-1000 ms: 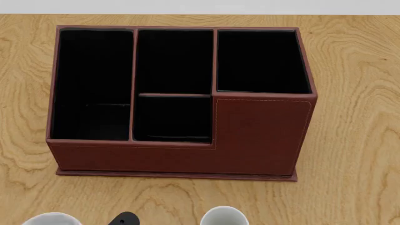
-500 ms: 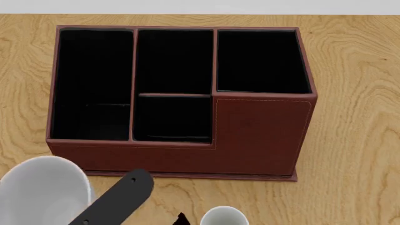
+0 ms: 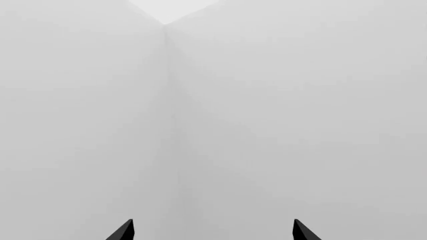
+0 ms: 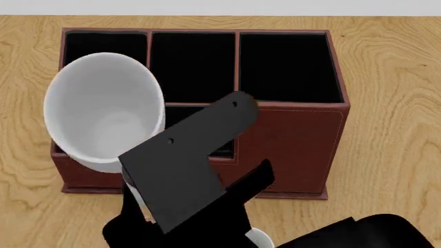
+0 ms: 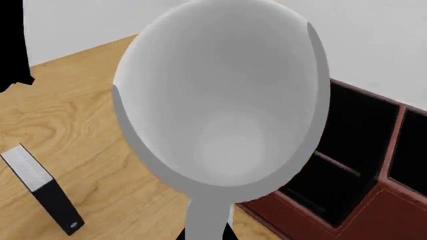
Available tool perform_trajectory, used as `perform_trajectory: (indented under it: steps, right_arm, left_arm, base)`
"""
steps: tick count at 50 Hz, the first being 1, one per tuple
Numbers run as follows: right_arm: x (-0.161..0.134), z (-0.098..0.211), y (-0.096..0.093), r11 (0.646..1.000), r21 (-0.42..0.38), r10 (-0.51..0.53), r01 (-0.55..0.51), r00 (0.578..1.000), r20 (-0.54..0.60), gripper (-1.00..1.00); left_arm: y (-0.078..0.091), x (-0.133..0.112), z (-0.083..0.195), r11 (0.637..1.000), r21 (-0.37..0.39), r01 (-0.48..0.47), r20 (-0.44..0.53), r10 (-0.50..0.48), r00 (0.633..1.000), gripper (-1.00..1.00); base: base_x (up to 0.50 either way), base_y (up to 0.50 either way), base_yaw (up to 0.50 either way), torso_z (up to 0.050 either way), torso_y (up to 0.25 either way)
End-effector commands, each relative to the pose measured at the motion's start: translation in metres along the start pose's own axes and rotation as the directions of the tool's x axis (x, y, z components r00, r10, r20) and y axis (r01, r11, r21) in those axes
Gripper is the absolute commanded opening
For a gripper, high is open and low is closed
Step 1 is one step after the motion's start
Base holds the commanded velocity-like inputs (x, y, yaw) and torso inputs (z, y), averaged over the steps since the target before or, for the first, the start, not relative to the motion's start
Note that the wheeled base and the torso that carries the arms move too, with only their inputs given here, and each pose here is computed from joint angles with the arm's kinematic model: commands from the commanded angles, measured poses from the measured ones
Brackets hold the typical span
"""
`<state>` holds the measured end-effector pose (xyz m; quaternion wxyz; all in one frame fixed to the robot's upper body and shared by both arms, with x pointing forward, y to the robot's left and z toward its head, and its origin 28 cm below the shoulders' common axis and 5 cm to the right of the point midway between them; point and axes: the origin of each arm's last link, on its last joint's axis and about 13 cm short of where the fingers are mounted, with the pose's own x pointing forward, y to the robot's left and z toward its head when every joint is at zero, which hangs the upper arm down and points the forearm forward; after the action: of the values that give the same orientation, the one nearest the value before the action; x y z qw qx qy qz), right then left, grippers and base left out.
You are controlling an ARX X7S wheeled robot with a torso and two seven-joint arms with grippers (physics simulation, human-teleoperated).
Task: Pick up the white mug and place it to the right of the caddy.
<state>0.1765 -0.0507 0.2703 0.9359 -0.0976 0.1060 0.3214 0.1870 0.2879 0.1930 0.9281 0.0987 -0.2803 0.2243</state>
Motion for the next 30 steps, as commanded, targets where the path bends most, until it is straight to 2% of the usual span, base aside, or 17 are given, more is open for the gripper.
perform_trajectory:
  steps: [1,11,22,30]
  right_arm:
    - [-0.010,0.018,-0.022,0.990,0.046,-0.135,0.131,0.986,0.096,-1.00]
    - [-0.017,0.028,-0.041,0.966,0.115,-0.244,0.229,0.960,0.137,-1.00]
    - [-0.022,0.034,-0.066,0.914,0.206,-0.383,0.349,0.910,0.159,-1.00]
    - [-0.025,0.037,-0.083,0.844,0.300,-0.504,0.445,0.849,0.159,-1.00]
  left_arm:
    - [-0.001,0.000,0.001,1.000,0.001,0.003,0.003,-0.003,1.000,1.00]
    - [-0.001,0.001,0.001,1.000,0.000,0.004,0.004,-0.004,1.000,1.00]
    - [-0.001,0.001,0.001,1.000,0.001,0.004,0.004,-0.004,1.000,1.00]
    - [-0.002,0.002,0.000,1.000,0.001,0.007,0.002,-0.007,1.000,1.00]
  base:
    - [0.00,0.00,0.00,0.000,0.000]
    - [0.00,0.00,0.00,0.000,0.000]
    - [0.00,0.00,0.00,0.000,0.000]
    - [0.00,0.00,0.00,0.000,0.000]
